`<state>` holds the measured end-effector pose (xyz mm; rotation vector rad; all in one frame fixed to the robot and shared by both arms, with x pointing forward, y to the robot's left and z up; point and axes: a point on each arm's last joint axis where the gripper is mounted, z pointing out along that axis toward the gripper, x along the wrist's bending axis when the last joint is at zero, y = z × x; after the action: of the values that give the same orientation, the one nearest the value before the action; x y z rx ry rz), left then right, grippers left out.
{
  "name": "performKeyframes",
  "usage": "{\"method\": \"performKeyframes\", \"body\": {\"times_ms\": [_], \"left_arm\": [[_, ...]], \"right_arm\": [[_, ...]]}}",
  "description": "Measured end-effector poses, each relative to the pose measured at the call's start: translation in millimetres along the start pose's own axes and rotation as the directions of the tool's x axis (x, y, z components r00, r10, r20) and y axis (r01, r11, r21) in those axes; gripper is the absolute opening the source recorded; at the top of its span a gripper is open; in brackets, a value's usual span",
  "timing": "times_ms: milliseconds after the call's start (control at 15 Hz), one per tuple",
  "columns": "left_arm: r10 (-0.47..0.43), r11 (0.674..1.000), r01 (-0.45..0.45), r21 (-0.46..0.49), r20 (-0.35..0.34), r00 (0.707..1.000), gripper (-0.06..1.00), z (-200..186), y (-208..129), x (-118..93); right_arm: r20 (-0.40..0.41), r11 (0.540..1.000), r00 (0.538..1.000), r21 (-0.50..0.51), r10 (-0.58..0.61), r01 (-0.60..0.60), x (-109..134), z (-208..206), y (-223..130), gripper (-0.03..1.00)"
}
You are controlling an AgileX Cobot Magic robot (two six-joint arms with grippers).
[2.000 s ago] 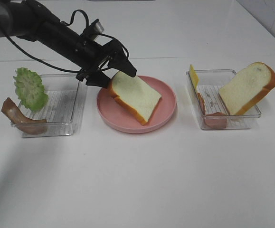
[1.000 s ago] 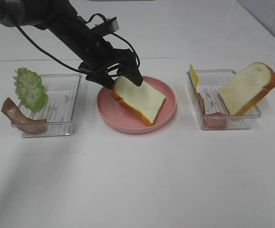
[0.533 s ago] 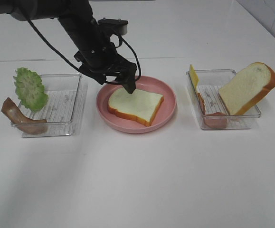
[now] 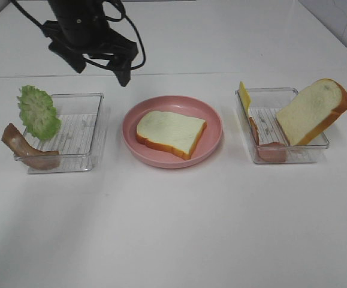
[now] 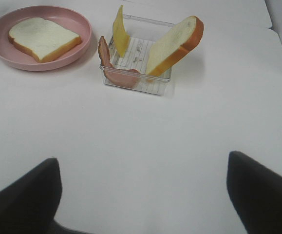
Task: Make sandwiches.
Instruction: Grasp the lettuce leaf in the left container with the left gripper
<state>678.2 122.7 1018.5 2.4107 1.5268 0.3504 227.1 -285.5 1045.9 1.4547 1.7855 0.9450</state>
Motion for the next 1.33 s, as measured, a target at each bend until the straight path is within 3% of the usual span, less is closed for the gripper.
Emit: {"method": "performKeyframes", "body": {"times_ms": [200, 467, 667, 933, 1000, 1333], "left_arm": [[-0.108, 0.989, 0.11, 0.095, -0.031, 0.994, 0.86, -6, -13, 41], [-0.227, 0.973, 0.229, 0.037, -0.049, 0.973, 0.84, -39, -21, 87], [-0.309, 0.95, 0.312, 0.031, -0.069, 0.949, 0.84, -43, -32, 124], [-0.349, 0.932, 0.355, 0.072, -0.085, 0.933, 0.82, -23, -41, 145], [-0.35, 0.927, 0.357, 0.112, -0.078, 0.934, 0.79, 1, -42, 144], [-0.348, 0.924, 0.356, 0.139, -0.08, 0.934, 0.74, 40, -44, 147]], "right_arm": [[0.0, 1.0, 1.0, 0.0, 0.0, 0.0, 0, 0, 0, 0.81], [0.0, 1.0, 1.0, 0.0, 0.0, 0.0, 0, 0, 0, 0.81], [0.0, 1.0, 1.0, 0.0, 0.0, 0.0, 0, 0, 0, 0.81], [0.0, 1.0, 1.0, 0.0, 0.0, 0.0, 0, 0, 0, 0.81], [0.0, 1.0, 1.0, 0.0, 0.0, 0.0, 0, 0, 0, 0.81], [0.0, 1.0, 1.0, 0.0, 0.0, 0.0, 0, 0, 0, 0.81]]}}
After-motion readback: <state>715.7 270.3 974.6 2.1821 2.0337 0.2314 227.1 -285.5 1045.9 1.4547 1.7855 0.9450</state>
